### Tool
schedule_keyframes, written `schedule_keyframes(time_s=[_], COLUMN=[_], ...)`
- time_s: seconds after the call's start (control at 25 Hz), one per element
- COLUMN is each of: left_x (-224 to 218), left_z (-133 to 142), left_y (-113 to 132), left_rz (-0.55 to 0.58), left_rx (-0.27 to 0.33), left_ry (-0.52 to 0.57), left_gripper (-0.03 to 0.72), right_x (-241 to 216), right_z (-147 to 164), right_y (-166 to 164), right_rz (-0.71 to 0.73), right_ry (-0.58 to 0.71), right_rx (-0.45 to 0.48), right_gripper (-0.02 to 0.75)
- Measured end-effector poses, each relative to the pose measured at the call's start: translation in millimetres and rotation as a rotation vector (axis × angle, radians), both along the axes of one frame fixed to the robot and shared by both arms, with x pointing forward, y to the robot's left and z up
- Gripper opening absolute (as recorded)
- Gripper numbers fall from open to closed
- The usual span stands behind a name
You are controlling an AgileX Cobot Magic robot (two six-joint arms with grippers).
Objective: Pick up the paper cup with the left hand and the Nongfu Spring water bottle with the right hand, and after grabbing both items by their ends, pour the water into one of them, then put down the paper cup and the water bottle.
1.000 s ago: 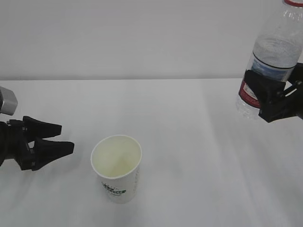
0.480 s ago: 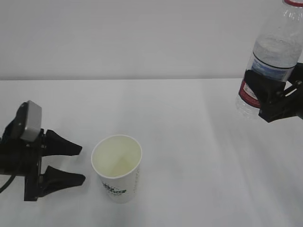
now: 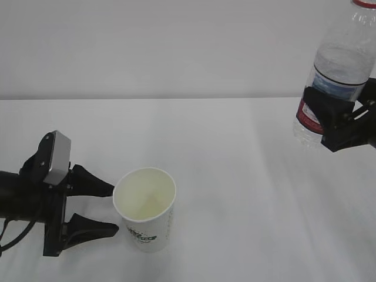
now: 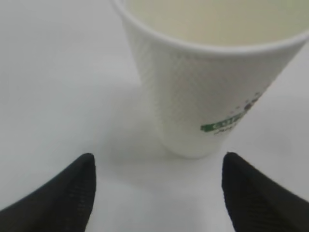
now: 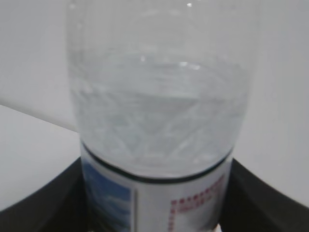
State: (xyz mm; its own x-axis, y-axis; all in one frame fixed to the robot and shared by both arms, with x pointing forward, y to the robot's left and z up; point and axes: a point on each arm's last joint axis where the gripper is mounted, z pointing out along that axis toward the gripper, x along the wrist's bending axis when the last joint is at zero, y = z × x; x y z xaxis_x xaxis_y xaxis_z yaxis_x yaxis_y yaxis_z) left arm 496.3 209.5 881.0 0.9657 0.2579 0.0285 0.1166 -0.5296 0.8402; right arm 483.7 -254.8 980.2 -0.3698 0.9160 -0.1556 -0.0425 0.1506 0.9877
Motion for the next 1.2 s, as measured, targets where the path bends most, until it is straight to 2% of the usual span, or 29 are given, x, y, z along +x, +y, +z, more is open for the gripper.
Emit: schedule_keyframes(time_s=[0.12, 0.2, 0.36, 0.56, 0.76, 0.92, 1.2], left_x=[0, 0, 0, -2, -9, -12, -3], left_z=[5, 6, 3, -6, -13, -17, -18], left_y=[-8, -12, -13, -15, -29, -36, -42], left_rz=[0.017, 0.020, 0.027, 0.025, -0.027, -0.046, -0.008], left_rx=[-0.073, -0.085, -0.084, -0.082, -0.075, -0.028, -0.005], left_ry=[0.016, 0.023, 0.040, 0.082, 0.114, 0.106, 0.056], left_gripper=[0.604, 0.636, 0.685, 0.689, 0.690, 0.690, 0.691], right_x=[0, 0, 0, 0, 0, 0, 0], right_z=[0, 0, 0, 0, 0, 0, 0], right_y=[0, 0, 0, 0, 0, 0, 0], right_rz=[0.000, 0.000, 0.000, 0.000, 0.000, 0.000, 0.000], right_ry=[0.000, -0.001, -0.002, -0.002, -0.003, -0.003, -0.005], right_rx=[0.000, -0.002, -0.004, -0.006, -0.007, -0.007, -0.008], right_gripper=[0.515, 0.515, 0.514, 0.514, 0.514, 0.514, 0.514])
